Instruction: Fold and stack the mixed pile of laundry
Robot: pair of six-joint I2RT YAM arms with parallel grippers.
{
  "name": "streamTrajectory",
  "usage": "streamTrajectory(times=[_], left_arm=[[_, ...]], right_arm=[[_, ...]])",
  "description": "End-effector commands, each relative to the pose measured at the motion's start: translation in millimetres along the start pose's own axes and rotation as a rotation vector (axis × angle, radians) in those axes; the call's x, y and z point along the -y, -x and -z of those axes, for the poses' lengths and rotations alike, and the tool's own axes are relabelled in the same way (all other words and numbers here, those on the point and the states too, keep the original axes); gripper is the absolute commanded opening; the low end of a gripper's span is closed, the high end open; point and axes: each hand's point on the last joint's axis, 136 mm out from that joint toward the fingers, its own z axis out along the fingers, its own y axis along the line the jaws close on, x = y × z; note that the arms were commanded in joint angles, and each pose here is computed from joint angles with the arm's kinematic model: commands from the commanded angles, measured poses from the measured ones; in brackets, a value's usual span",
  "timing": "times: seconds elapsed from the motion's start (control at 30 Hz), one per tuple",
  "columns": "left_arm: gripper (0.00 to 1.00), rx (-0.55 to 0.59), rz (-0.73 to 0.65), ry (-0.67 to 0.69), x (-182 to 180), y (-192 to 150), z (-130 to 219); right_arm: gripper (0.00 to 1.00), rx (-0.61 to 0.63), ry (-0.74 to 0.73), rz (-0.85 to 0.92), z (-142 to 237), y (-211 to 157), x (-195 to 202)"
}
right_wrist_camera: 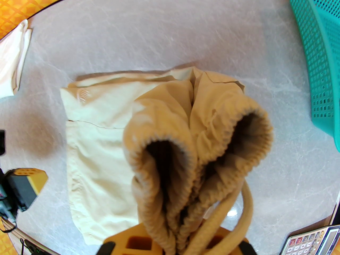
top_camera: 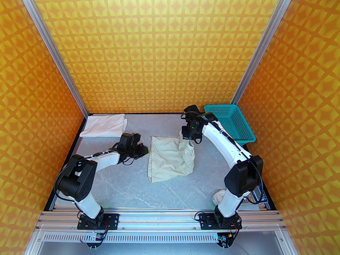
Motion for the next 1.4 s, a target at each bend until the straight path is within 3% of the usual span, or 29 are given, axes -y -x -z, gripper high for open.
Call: streamTrajectory(times=[0.0,0.4,1.07,1.23,1.37], left_arm=[[0.03,-0.055,-0.023,0.111,-32,-26,2],[0.01,-0.130,-0.018,0.047,-20,-60,-45],[0.00,-0.110,0.001,0.032,-27,-65,-42],[0.00,-0.104,0.004,0.029,-27,-64,-41],[0.00,-0.102,0.005,0.029,-29,-65,-40]], right_arm=[[0.14,0.034,-0.071,-0.020,4,7,-4],[0.19,0.012,-0.105,0.071,-20,-8,-62],[0.31,0.029,-0.119,0.180,-52,-55,-142],[0.38,0.000,-0.084,0.190,-70,-65,-158],[0.36,-0.014,-0.021,0.190,-77,-72,-173]])
